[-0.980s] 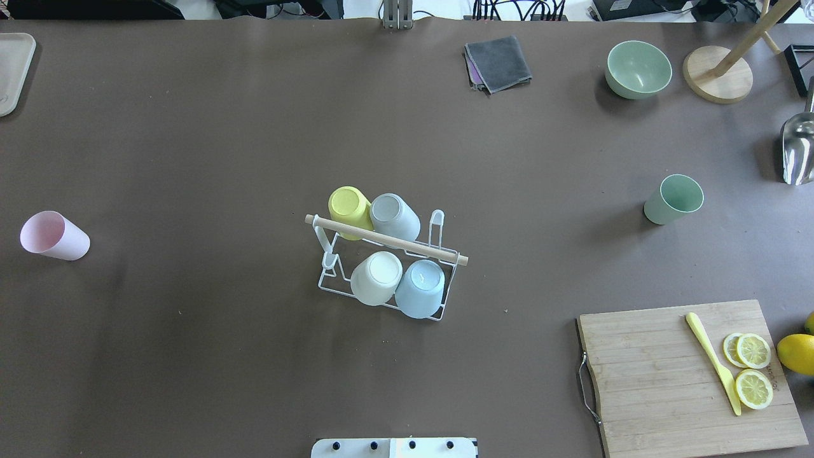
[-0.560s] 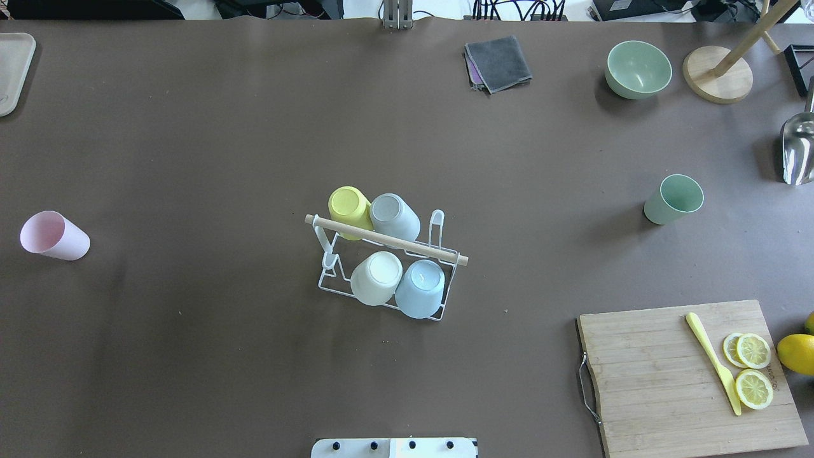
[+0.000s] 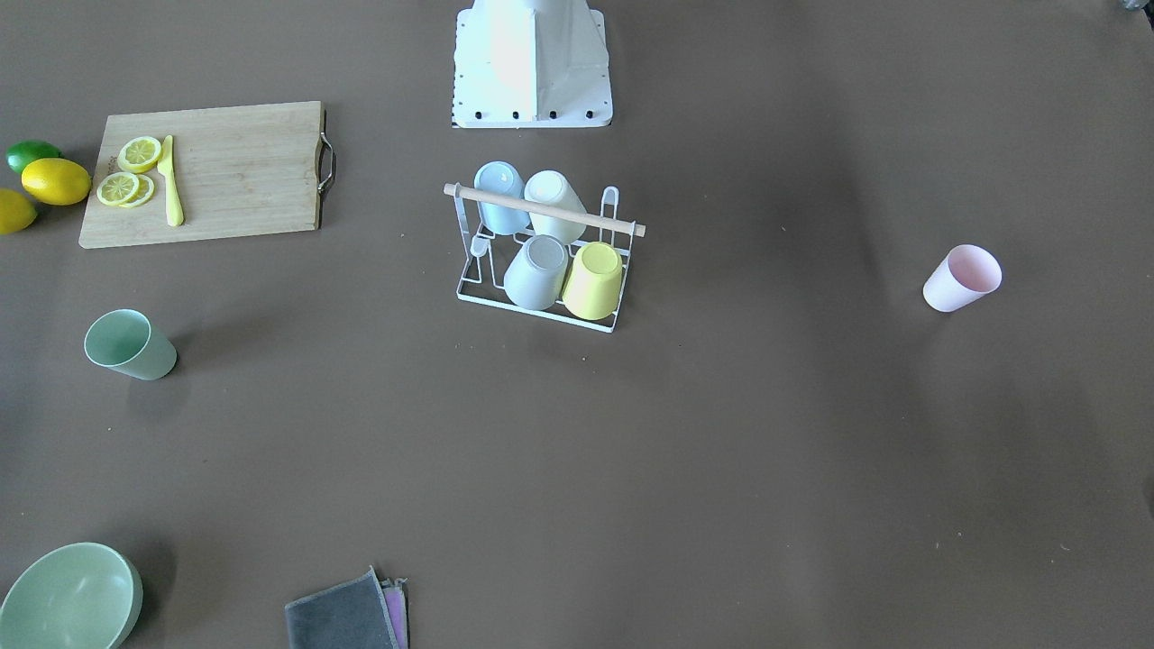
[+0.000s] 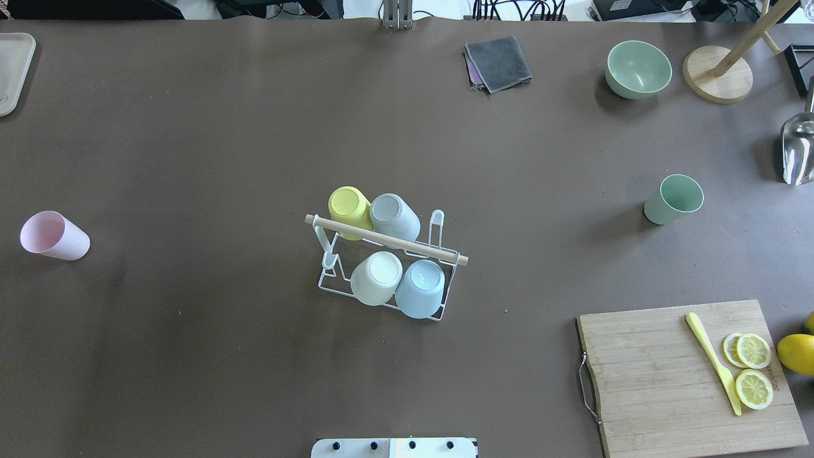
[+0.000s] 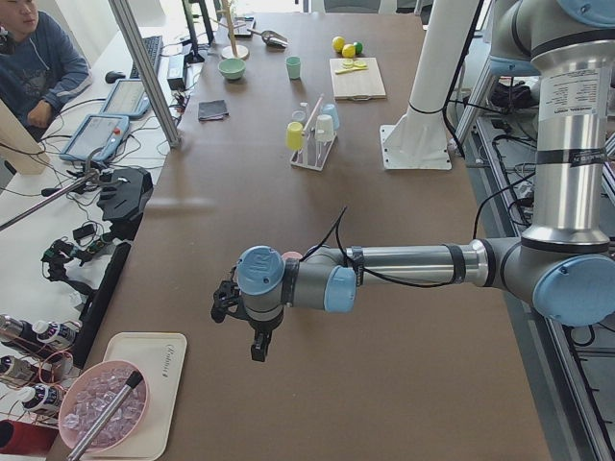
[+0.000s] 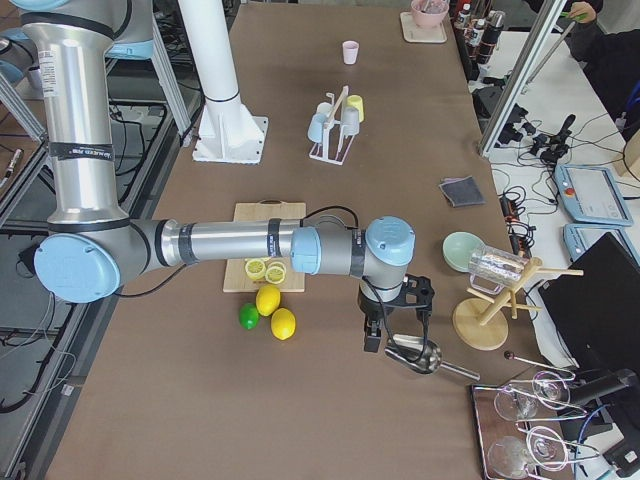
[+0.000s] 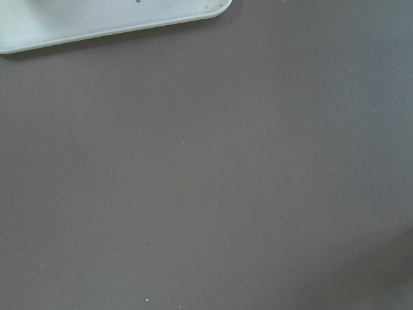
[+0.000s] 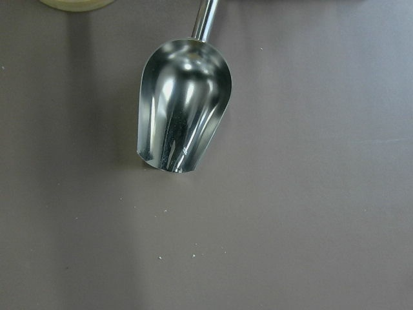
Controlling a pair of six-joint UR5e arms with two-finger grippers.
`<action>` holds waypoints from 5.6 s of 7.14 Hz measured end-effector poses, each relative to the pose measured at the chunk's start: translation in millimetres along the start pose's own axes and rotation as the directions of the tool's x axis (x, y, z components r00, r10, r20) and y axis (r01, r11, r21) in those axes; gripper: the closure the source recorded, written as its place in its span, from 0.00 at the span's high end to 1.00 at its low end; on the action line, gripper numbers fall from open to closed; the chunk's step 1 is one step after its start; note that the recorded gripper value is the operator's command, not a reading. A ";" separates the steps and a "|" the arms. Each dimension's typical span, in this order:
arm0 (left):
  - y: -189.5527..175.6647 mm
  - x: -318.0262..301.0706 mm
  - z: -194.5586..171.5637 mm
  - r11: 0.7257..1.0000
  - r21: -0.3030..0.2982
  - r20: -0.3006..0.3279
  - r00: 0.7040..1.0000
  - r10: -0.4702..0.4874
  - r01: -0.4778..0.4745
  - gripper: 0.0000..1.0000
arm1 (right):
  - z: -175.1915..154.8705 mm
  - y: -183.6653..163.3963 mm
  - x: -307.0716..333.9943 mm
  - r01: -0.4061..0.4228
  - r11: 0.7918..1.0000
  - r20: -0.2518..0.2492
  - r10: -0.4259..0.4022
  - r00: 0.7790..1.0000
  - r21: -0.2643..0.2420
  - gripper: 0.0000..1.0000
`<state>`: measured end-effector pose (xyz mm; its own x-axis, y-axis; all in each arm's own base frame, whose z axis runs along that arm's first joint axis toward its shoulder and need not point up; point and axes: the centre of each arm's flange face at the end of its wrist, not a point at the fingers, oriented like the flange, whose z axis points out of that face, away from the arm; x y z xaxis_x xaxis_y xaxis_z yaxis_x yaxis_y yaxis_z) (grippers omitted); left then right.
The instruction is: Place cup on cup holder
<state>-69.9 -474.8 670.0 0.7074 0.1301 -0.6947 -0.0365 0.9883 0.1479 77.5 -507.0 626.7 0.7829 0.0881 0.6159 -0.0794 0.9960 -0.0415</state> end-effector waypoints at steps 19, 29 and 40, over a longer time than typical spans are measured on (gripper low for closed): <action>5.8 -3.9 4.0 1.000 -0.009 0.000 1.000 -0.009 0.009 0.98 | -1.4 4.2 -2.3 -0.001 1.000 0.013 0.001 1.000 0.002 1.00; -53.2 60.5 9.5 0.990 -0.001 -0.010 0.990 0.141 -0.141 0.98 | -22.7 -5.7 -26.0 0.021 0.999 0.032 -0.022 0.999 0.043 1.00; -118.6 180.6 70.0 0.868 -0.496 0.260 0.950 0.171 -0.021 0.98 | -8.6 -73.6 -308.7 0.310 0.950 0.104 -0.311 0.945 0.022 1.00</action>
<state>111.6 -574.1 576.2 0.8494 0.2723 -0.4521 -0.3967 0.8943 -0.2068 -153.1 -607.4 432.9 0.7002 -0.2282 0.6765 0.1537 0.9735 0.1694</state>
